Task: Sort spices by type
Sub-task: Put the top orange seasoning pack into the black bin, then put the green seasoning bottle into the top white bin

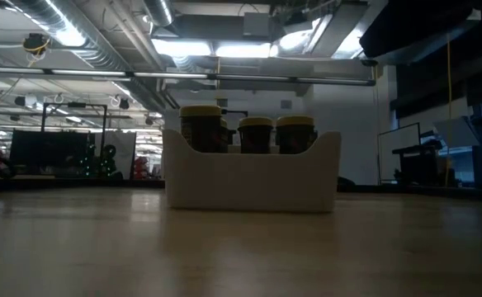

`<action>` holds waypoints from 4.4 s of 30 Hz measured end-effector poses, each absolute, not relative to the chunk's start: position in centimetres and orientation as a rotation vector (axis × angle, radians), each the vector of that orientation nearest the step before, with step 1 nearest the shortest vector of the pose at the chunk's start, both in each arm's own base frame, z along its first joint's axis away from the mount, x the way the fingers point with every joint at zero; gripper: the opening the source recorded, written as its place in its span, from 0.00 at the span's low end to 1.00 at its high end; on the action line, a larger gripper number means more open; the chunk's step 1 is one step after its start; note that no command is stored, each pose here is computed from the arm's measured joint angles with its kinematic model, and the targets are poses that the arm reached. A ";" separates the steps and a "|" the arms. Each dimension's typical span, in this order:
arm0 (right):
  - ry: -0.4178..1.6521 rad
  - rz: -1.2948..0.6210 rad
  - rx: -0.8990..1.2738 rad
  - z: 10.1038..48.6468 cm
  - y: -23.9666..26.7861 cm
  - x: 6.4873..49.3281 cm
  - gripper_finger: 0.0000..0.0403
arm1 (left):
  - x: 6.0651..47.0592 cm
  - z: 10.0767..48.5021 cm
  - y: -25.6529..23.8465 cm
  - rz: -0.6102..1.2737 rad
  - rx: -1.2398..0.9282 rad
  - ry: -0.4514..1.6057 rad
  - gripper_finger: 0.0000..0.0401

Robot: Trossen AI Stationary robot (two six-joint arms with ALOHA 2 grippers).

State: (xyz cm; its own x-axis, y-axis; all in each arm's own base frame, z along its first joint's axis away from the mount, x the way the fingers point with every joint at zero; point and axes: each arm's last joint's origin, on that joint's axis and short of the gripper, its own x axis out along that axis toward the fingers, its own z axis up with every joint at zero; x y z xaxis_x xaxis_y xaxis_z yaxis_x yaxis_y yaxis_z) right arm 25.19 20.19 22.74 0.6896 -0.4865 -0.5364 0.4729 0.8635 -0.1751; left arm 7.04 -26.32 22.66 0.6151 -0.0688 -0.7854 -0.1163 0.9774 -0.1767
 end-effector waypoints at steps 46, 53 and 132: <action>1.553 -0.293 0.369 29.8 20.6 22.4 0.57 | 22.3 19.8 -21.4 0.107 0.174 0.639 0.33; 1.696 -0.358 0.492 29.4 21.5 20.9 0.57 | 23.1 18.9 -21.0 0.118 0.246 0.666 0.33; 1.737 -0.449 0.567 24.6 32.2 13.3 0.88 | 24.5 19.0 -19.4 0.128 0.369 0.684 0.33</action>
State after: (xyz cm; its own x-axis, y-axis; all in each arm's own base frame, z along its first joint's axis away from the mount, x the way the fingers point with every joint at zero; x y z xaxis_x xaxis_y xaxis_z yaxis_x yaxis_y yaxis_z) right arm 13.35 32.19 24.62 -0.1869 0.1362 -0.9729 0.5906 0.8069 -0.0005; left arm 24.46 -19.44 18.99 0.7700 0.2346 -0.5934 0.0052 0.9276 0.3734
